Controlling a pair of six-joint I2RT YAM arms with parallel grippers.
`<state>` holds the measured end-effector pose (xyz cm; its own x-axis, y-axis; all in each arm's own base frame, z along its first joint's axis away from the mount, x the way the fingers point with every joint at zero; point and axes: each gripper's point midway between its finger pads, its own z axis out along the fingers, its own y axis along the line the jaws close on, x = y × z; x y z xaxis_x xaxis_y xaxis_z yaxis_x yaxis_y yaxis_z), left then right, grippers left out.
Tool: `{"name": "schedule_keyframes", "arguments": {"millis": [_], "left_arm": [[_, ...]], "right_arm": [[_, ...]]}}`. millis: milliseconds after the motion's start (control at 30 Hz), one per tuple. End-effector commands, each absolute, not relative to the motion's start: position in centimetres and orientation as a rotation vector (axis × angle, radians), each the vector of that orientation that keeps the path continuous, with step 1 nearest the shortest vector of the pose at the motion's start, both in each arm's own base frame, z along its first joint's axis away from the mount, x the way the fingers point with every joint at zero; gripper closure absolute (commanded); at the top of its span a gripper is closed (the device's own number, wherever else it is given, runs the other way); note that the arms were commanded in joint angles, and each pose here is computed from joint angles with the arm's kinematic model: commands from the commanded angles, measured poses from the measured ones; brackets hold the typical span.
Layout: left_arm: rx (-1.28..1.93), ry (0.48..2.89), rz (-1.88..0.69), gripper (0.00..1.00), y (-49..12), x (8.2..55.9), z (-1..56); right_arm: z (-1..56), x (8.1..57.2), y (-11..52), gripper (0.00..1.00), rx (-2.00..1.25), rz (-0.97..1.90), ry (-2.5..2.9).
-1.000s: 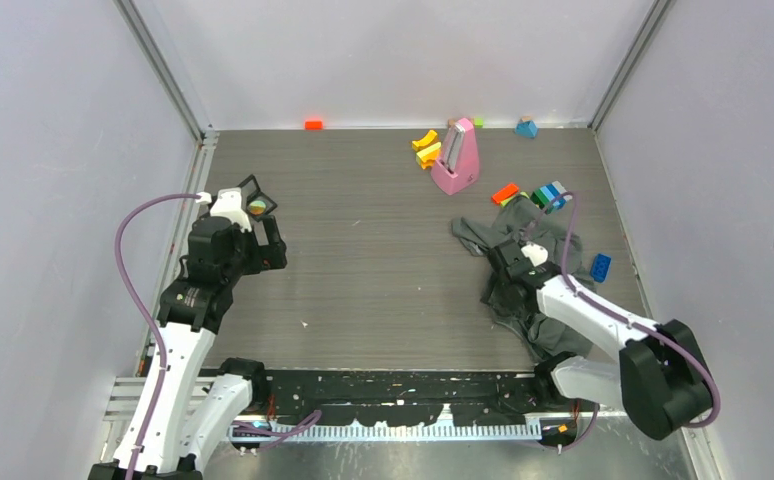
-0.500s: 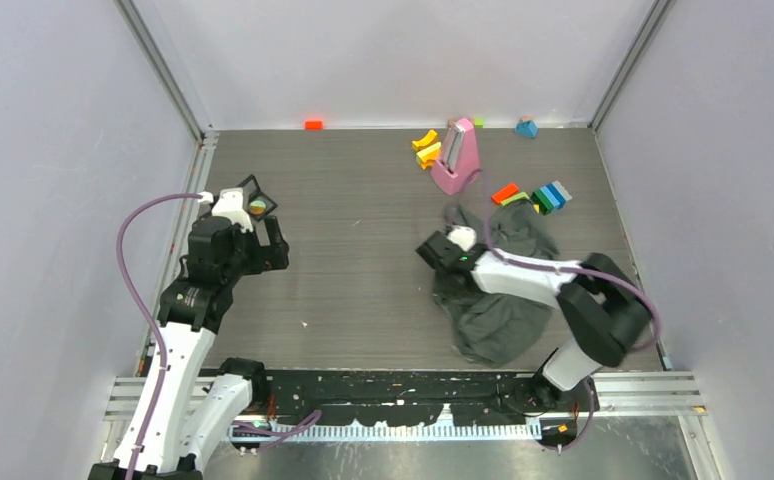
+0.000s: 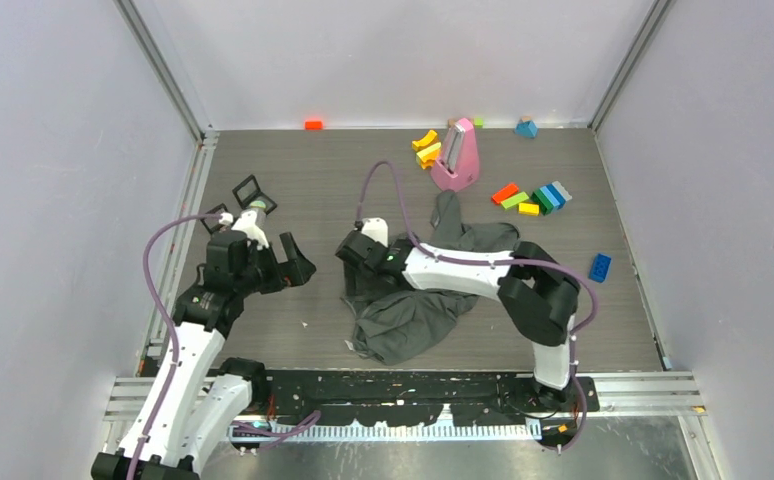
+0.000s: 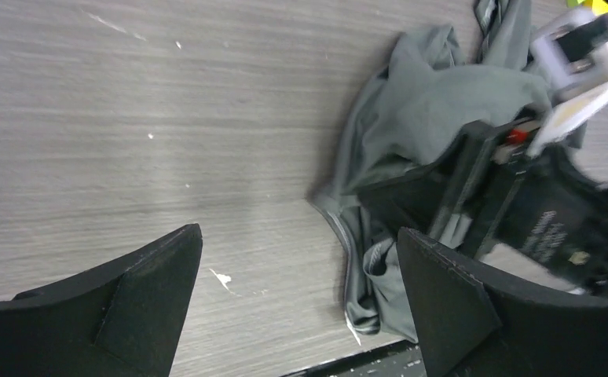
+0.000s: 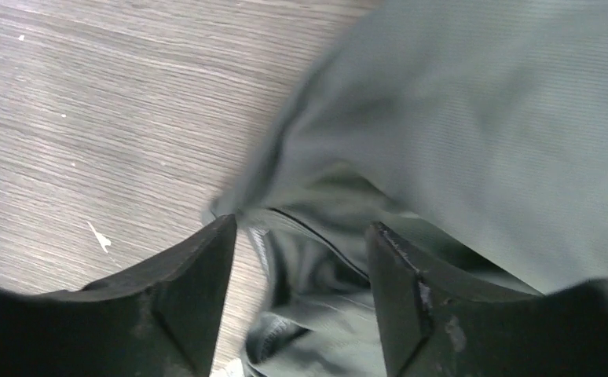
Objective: Pin the brooch onto the clothing
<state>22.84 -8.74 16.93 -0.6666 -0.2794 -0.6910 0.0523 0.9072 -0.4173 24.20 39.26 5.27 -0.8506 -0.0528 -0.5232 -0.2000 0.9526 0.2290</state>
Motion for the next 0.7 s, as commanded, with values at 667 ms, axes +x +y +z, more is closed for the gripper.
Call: {"name": "schedule_keyframes", "arguments": {"millis": [667], "left_arm": [[-0.101, 2.36, -0.635, 0.25, -17.3, 24.2, 8.1]], "right_arm": [[6.4, 17.4, 31.1, 0.25, -0.036, 0.36, 2.556]]}}
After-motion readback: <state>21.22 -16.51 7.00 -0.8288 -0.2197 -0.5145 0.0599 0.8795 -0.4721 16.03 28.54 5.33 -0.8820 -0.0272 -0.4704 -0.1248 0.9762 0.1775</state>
